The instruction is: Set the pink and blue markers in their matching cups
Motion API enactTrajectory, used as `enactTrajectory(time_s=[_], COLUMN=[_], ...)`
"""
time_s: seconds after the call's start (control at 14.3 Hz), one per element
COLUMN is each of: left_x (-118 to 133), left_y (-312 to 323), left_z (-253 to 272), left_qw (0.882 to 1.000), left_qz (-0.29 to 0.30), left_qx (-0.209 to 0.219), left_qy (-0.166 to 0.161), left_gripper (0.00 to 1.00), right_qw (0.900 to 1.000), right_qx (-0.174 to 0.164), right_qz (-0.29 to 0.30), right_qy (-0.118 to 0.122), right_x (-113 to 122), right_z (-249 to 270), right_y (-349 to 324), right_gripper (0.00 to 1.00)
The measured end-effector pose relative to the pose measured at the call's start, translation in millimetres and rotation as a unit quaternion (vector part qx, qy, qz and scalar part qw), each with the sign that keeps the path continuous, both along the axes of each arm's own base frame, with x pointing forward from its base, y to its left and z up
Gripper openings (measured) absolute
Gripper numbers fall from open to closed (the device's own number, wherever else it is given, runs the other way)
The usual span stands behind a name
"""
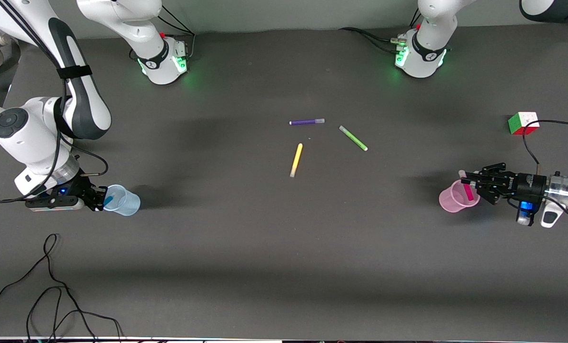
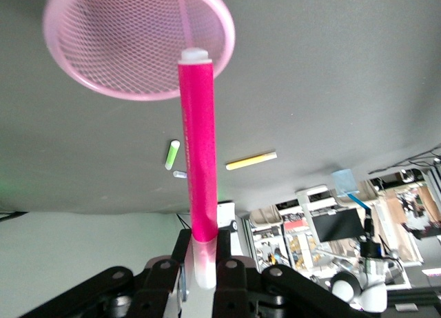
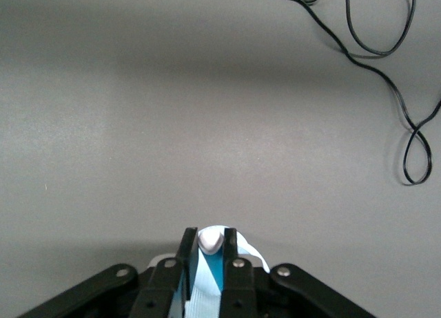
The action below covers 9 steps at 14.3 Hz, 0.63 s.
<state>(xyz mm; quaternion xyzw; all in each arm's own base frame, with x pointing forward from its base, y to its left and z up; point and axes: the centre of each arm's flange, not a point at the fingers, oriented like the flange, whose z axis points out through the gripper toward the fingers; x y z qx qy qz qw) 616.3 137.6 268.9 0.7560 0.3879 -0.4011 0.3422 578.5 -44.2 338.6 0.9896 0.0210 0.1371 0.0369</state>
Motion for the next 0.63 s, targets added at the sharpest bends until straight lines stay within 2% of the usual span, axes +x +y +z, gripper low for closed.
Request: enactTrajectory(time_s=[0.21,0.35,0.42,0.56,0.63], left_x=[-3.4,-4.9,-5.2,-3.8,-1.5], left_y=[13.2,17.7,19.1,20.4,21.4], left_z=[-17.1,-26.8,-29.8,-31.0,-27.6], left_qw=[1.0,0.999,0.999,0.998,0.998], left_qz=[0.015,0.012,0.01,0.008,0.007], left_qx=[-0.024,-0.04,-0.045,-0.048,-0.047], left_qy=[-0.001,-0.017,-0.023,-0.03,-0.036], left_gripper=[0.17,0.17,0.22,0.43,0.53], right_qw=[1.0,1.0,1.0,1.0,1.0], right_qx=[0.0,0.0,0.0,0.0,0.0], right_qz=[0.0,0.0,0.0,-0.001,-0.002], right_qy=[0.001,0.001,-0.001,0.004,0.019], right_x=[-0.8,-0.6,0.0,2.3,4.3], right_z=[-1.2,-0.8,0.7,8.6,16.3], right_y=[0.1,0.0,0.0,-0.2,-0.8], right_gripper=[0.53,0.71,0.82,1.0,1.0])
